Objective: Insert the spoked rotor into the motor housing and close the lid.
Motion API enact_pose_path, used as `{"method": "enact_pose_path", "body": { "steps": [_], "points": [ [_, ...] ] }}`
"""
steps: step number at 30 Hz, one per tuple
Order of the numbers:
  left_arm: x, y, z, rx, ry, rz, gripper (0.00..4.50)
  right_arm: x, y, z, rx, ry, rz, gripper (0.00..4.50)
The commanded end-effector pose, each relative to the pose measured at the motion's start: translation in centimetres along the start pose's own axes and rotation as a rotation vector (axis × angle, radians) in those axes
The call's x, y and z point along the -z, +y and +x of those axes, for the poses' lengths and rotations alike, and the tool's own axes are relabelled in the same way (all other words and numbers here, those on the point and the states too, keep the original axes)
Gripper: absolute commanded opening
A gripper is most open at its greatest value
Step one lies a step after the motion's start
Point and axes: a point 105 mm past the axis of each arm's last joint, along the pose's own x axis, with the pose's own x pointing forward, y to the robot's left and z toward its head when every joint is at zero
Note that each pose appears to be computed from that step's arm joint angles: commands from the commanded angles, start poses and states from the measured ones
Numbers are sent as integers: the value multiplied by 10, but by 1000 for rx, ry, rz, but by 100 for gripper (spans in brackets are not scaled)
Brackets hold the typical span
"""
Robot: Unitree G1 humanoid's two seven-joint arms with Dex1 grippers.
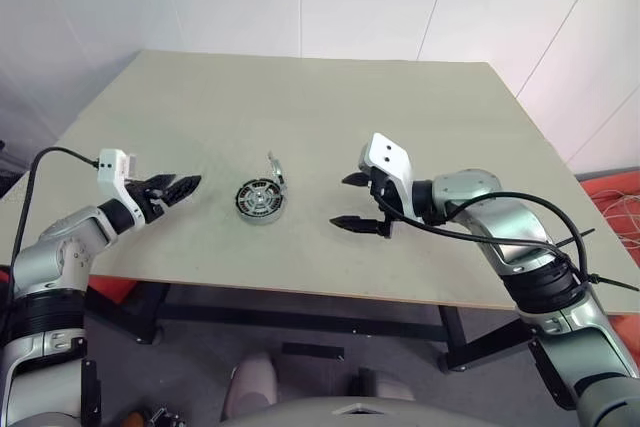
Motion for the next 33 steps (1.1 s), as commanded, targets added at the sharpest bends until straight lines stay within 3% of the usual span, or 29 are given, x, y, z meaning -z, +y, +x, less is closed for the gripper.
{"method": "enact_pose_path", "body": {
  "steps": [1, 10, 17, 25, 29, 33],
  "points": [
    [-8, -28, 11, 116, 16, 121, 294, -11, -3, -5, 24, -35, -35, 450],
    [10, -64, 43, 274, 110, 319, 1, -9, -7, -6, 44, -24, -37, 450],
    [23, -67, 73, 278, 159, 351, 1, -8, -9, -6, 49, -22, -40, 450],
    [55, -60, 77, 260, 295, 319, 1, -9, -8, -7, 53, -20, -44, 450],
    [49, -59, 76, 255, 266, 281, 1, -15, -9, -8, 50, -27, -70, 450],
    [22, -60, 73, 249, 143, 169, 1, -29, -11, -9, 39, -50, -109, 450]
  ]
}}
